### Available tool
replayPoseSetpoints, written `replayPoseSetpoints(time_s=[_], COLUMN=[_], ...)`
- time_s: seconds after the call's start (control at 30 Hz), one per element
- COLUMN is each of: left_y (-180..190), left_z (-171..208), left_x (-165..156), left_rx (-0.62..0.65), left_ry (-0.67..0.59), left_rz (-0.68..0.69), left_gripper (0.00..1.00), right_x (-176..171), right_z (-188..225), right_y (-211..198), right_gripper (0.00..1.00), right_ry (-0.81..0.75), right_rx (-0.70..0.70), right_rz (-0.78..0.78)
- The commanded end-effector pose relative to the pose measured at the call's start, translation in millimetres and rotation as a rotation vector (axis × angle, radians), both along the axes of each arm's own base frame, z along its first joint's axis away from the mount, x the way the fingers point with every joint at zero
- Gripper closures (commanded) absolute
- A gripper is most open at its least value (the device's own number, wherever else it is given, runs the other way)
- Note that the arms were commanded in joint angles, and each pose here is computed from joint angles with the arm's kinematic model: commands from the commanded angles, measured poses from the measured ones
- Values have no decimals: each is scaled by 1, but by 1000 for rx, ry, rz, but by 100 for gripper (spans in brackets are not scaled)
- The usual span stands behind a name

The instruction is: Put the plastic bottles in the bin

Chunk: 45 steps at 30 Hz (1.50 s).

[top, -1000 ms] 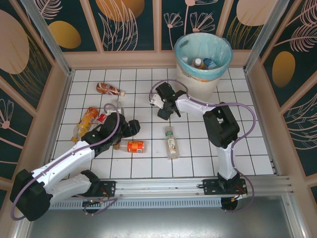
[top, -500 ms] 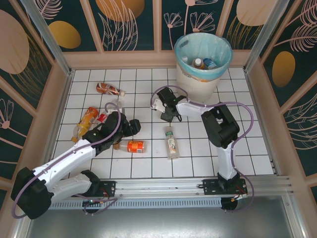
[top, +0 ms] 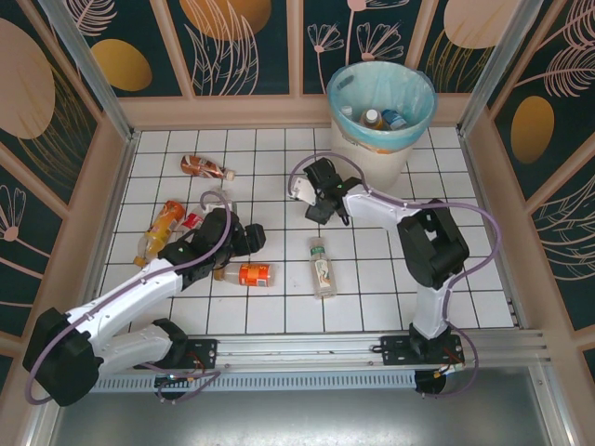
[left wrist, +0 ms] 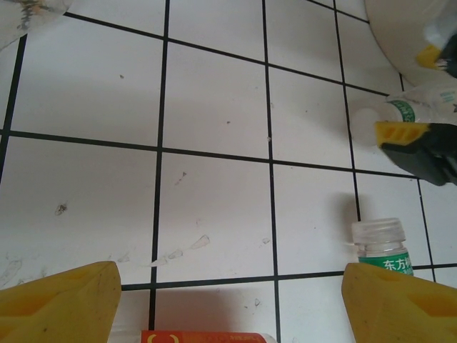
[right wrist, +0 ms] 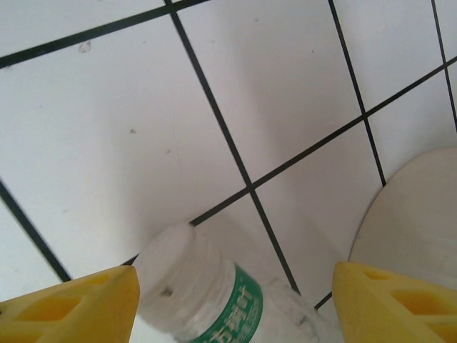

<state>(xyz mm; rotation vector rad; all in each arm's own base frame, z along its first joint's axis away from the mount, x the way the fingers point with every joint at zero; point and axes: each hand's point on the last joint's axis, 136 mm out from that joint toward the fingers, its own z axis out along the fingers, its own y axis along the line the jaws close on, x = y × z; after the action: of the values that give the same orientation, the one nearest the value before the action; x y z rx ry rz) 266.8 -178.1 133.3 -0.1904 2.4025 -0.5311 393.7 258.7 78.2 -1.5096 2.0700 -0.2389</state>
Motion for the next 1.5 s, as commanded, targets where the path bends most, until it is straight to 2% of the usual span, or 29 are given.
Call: replayPoseSetpoints(time_s=[0.0, 0.17, 0.33, 0.53, 0.8, 0.97, 1.1, 1.47], left_y=[-8, -10, -10, -9, -6, -8, -10, -13], left_z=[3, 3, 2, 5, -6, -7, -7, 4], left_x=[3, 5, 7, 7, 3, 6, 10, 17], left_rx=[-6, -11, 13, -7, 1, 2, 10, 29], left_ry=[-13, -19, -9, -24, -4, -7, -13, -42], left_rz=[-31, -38, -42, -27, -24, -23, -29, -39], left_gripper=[19, 19, 18, 18, 18, 18, 18, 18], right_x=[-11, -10, -10, 0, 6, 13, 20, 23], right_z=[-7, -12, -9, -32, -36, -39, -35, 18], right_y=[-11, -15, -10, -9, 4, 6, 4, 24], right_gripper=[28, 29, 28, 31, 33, 46, 49, 67], right_ry=[18, 46, 40, 66, 64, 68, 48, 16], right_rx=[-17, 3, 84, 35, 72, 47, 24, 132], right_rz=[7, 5, 40, 33, 47, 40, 38, 54])
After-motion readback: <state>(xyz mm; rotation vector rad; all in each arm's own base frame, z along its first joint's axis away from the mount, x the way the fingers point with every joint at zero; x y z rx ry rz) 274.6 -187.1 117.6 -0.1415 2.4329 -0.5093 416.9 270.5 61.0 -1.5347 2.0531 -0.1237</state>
